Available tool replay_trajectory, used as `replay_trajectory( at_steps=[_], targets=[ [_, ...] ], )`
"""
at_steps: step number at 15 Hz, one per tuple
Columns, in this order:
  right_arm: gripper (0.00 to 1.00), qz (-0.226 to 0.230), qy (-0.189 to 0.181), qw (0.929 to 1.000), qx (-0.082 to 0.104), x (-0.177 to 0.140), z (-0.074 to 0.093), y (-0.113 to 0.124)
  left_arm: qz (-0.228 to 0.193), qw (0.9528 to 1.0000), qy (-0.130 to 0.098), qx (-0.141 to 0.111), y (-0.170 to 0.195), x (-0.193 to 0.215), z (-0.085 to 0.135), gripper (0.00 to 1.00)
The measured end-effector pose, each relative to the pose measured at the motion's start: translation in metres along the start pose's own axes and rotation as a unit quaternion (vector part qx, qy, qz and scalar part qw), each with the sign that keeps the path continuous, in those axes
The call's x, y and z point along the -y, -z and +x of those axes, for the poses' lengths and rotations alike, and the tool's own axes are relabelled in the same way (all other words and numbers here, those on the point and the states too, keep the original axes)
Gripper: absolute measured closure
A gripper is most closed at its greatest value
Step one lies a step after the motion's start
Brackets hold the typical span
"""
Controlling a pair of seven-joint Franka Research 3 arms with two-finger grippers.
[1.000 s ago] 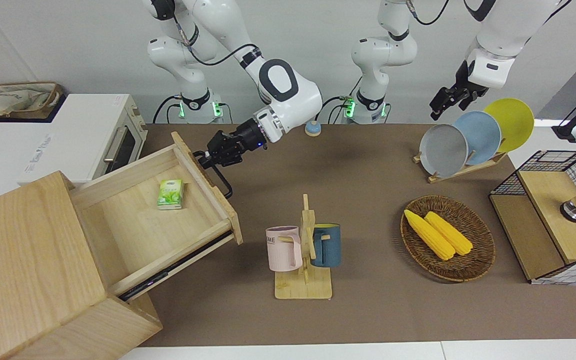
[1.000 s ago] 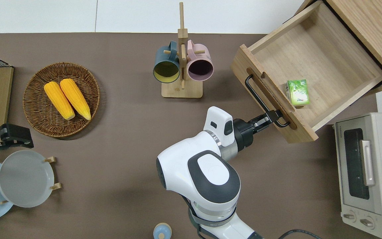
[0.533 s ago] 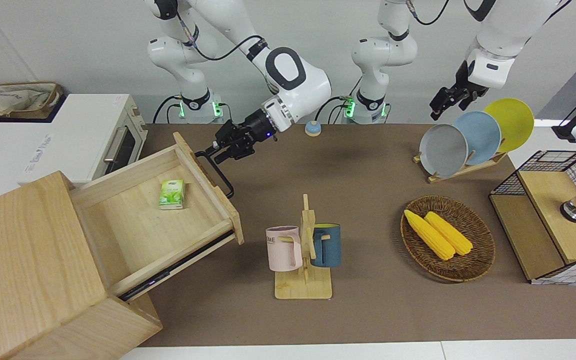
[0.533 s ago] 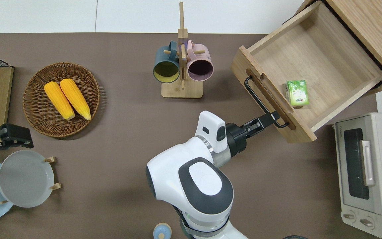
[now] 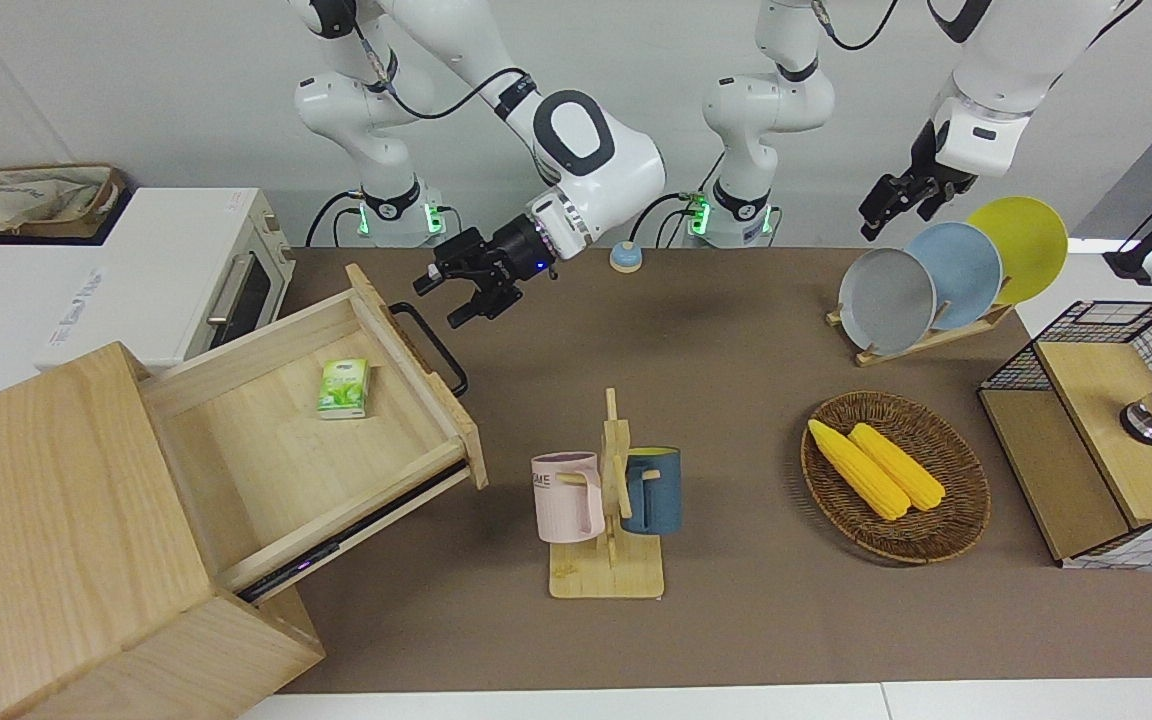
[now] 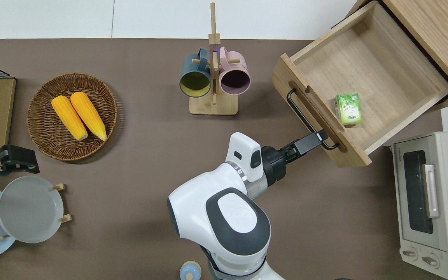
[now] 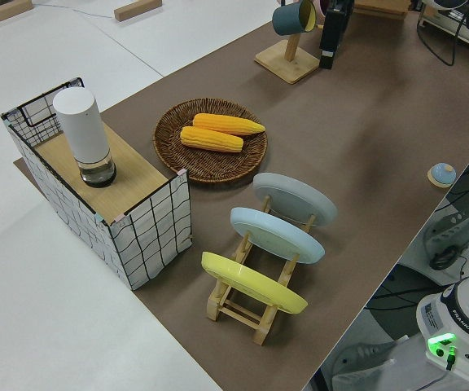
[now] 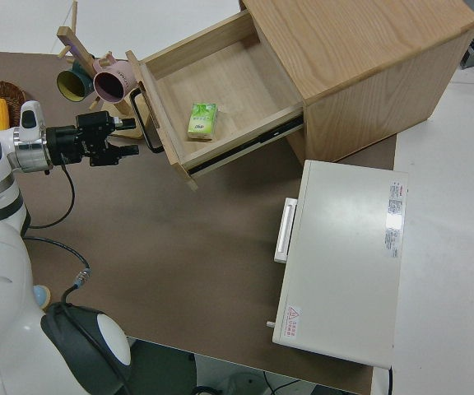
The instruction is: Slide drawer open with right arm
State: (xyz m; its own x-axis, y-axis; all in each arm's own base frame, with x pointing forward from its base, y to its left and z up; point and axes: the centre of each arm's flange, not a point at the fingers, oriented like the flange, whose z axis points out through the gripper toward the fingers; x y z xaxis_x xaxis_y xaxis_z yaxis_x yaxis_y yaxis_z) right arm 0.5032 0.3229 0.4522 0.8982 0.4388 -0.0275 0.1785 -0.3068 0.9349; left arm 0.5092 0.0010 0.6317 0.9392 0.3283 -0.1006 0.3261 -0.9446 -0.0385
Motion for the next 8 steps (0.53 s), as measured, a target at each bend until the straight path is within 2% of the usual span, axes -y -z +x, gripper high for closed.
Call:
replay_trajectory(
  at_steps=[5,8],
  targets=[
    [0.0,0.042,-0.002,0.9991,0.003,0.012,-0.011,0.027,0.0,1.0,0.0,0.0,0.0,0.0,0.0,0.0],
    [0.0,0.087,-0.013,0.9961,0.013,0.006,-0.02,0.042,0.0,1.0,0.0,0.0,0.0,0.0,0.0,0.0]
  ],
)
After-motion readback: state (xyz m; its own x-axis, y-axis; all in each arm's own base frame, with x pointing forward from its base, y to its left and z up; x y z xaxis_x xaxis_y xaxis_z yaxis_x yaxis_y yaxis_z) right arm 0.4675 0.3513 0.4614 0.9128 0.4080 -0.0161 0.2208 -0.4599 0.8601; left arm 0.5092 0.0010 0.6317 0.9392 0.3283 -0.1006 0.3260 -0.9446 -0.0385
